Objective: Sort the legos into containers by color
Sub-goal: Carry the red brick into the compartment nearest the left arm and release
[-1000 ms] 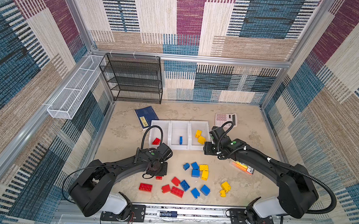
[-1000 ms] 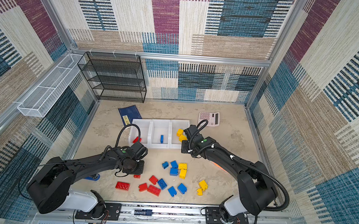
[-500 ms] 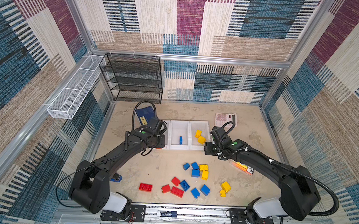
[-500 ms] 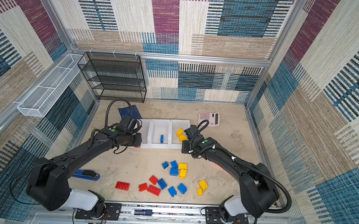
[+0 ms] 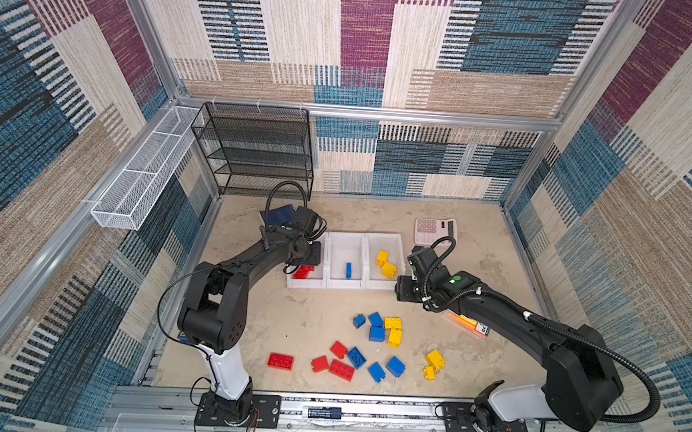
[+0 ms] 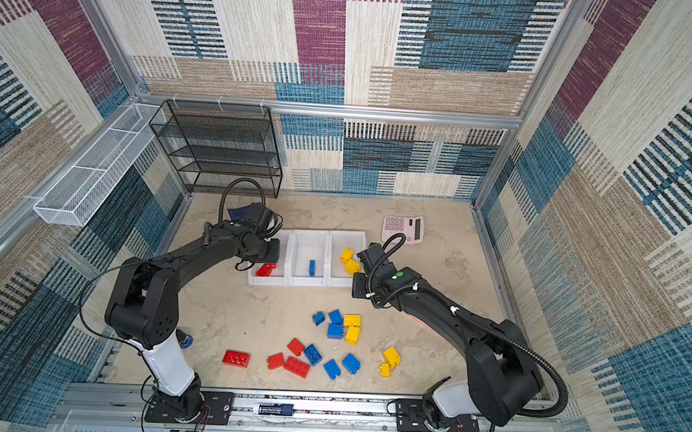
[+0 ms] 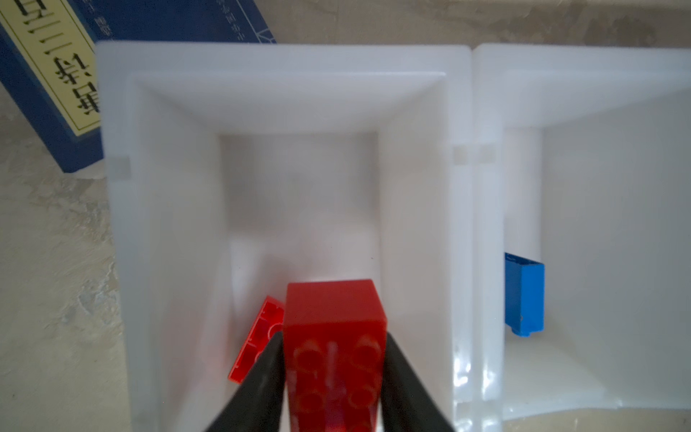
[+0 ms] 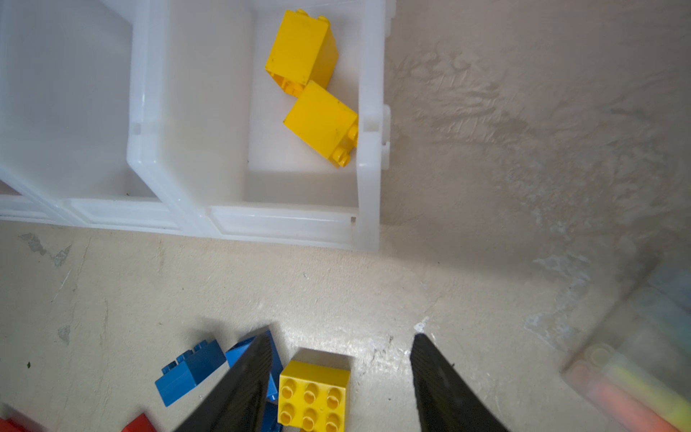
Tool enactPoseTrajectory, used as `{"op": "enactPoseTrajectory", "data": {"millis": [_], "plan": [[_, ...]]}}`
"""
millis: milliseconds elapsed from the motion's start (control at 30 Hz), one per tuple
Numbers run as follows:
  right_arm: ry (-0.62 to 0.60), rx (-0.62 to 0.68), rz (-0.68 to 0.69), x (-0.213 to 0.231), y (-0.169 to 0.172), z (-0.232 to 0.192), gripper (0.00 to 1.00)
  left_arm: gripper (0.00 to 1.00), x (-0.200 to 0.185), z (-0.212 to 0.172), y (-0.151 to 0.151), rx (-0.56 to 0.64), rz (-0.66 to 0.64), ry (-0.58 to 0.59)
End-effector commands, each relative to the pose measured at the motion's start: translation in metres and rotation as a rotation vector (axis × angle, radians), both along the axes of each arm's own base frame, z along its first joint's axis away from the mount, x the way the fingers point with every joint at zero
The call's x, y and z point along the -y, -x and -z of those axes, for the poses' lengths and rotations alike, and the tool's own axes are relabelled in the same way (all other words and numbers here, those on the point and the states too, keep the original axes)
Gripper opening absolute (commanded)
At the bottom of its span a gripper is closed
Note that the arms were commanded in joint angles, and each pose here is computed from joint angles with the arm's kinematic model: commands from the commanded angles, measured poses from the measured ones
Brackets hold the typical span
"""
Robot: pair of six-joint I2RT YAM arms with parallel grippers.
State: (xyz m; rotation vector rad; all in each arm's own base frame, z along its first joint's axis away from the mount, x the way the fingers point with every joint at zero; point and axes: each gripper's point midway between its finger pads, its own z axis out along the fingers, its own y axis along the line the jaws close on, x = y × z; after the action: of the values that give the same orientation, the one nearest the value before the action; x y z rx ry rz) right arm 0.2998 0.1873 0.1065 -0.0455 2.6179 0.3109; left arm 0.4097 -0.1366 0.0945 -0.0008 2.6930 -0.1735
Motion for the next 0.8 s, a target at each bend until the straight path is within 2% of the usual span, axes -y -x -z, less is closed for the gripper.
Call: {"op": "enactPoseTrajectory", "data": {"millis": [0, 300, 767], "plan": [[-0.019, 0.009, 0.009, -0.001, 0.001, -0.004, 0.64, 0.61, -0.003, -0.005, 0.0, 0.012, 0.011, -0.024], [-0.033, -0.008, -0.03, -0.011, 0.008, 0.001, 0.63, 0.64, -0.011, -0.022, 0.023, 0.047, -0.017, 0.009], [-0.021, -0.061, -0.259, -0.097, 0.041, 0.019, 0.62, 0.64, -0.047, -0.01, 0.108, 0.041, -0.108, 0.011]]}}
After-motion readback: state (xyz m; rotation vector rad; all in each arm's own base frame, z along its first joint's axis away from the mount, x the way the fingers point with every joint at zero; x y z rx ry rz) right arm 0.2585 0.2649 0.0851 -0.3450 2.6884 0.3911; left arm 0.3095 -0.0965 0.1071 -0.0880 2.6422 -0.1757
